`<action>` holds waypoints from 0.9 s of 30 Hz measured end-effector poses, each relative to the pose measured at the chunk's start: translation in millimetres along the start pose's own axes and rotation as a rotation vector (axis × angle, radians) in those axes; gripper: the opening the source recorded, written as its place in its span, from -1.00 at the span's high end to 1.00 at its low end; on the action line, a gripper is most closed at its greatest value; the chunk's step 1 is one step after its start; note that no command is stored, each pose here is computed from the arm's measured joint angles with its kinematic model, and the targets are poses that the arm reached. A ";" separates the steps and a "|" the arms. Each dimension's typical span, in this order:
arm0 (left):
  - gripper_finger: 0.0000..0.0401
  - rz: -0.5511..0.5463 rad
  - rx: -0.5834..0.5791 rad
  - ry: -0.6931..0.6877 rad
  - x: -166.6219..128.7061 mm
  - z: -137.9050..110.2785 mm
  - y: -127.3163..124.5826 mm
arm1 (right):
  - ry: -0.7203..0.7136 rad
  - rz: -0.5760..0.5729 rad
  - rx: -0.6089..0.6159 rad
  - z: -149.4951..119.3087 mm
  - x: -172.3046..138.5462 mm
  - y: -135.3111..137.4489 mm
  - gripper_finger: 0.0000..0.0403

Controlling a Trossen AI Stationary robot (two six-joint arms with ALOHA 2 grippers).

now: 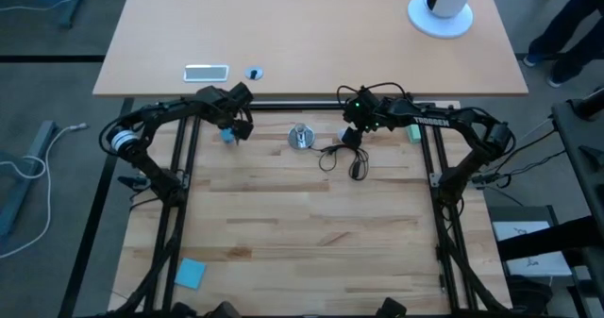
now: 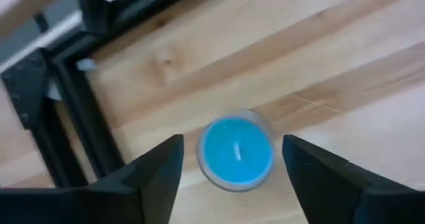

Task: Screw lightbulb
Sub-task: Move the blue candle to the top left of the table

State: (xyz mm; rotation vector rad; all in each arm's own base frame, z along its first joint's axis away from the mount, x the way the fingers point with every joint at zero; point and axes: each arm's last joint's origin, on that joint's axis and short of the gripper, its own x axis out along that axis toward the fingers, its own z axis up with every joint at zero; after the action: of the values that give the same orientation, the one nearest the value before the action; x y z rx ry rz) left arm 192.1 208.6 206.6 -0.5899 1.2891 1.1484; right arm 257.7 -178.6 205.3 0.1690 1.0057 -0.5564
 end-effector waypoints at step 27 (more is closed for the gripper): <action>-0.22 0.015 -0.030 0.127 39.7 0.8 -9.9 | -0.002 0.000 0.001 0.1 0.1 0.0 -0.27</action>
State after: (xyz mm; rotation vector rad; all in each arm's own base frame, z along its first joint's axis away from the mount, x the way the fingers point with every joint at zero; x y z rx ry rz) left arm 196.5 218.5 167.1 -0.6851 1.3886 1.1594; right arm 257.8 -178.7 205.2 0.1686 1.0034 -0.5570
